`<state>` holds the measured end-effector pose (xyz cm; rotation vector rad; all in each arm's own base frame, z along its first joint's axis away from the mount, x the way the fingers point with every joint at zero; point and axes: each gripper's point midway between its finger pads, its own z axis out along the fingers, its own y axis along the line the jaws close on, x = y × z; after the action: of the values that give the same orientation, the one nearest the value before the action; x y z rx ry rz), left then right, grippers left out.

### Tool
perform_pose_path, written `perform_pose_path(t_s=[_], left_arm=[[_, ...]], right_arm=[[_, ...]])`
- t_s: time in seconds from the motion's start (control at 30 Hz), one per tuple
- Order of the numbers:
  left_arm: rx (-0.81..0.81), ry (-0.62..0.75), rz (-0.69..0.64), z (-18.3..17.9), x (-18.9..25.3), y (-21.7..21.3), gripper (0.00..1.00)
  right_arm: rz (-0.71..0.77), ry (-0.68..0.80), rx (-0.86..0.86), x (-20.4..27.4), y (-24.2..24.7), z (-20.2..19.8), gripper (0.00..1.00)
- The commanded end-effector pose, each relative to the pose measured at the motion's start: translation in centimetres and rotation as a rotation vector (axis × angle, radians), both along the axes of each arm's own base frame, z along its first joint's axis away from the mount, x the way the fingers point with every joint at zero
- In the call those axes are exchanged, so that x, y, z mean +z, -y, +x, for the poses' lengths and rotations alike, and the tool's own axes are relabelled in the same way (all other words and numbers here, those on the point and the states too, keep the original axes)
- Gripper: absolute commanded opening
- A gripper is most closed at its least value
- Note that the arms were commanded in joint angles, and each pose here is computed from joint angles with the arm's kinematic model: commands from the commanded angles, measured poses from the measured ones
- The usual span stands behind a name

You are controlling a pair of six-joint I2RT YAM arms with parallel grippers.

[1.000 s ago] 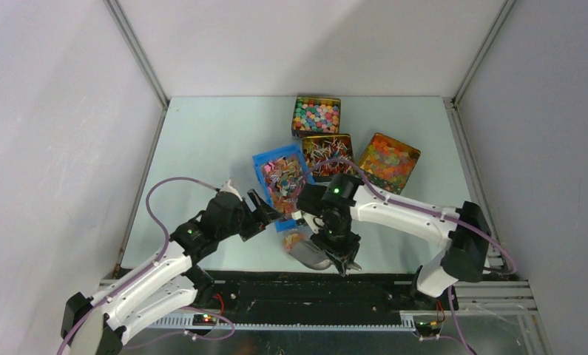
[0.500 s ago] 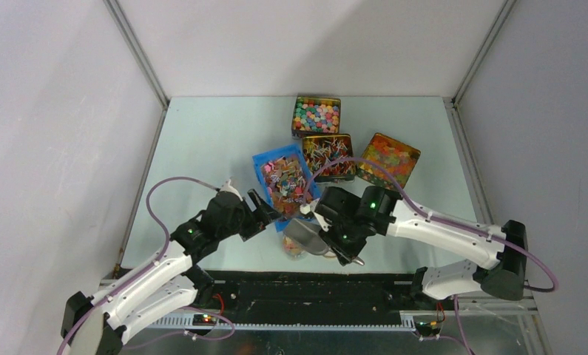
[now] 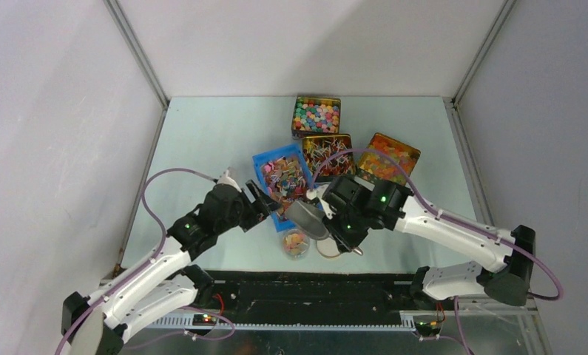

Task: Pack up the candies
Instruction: Adjust the storage box at the center of the board.

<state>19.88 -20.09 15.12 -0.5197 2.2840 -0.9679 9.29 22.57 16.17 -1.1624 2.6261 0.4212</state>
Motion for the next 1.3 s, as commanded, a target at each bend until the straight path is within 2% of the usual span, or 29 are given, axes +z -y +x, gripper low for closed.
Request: perform_pose_path(t_s=[0.0, 0.3, 0.43, 0.87, 1.0, 1.27], left_arm=[[0.009, 0.036, 0.029, 1.4, 1.4, 0.0, 0.79], [0.024, -0.013, 0.133, 2.8, 0.9, -1.1, 0.71], [0.033, -0.055, 0.175, 3.6, -0.3, -1.8, 0.62], [-0.04, -0.109, 0.289, 6.6, -1.6, -1.8, 0.59], [-0.068, -0.121, 0.341, 7.3, -1.8, -1.8, 0.49], [-0.109, -0.141, 0.412, 7.8, -2.5, -2.1, 0.35]], right_arm=[[0.07, -0.056, -0.025, 2.0, -2.0, 0.8, 0.0], [-0.009, -0.162, -0.067, 3.6, -2.9, 1.9, 0.0], [-0.053, -0.187, -0.092, 4.2, -3.1, 2.5, 0.0], [-0.17, -0.296, -0.148, 3.3, -2.9, 3.4, 0.0], [-0.216, -0.32, -0.161, 2.5, -2.6, 3.8, 0.0], [-0.236, -0.344, -0.158, 2.7, -3.8, 4.6, 0.0]])
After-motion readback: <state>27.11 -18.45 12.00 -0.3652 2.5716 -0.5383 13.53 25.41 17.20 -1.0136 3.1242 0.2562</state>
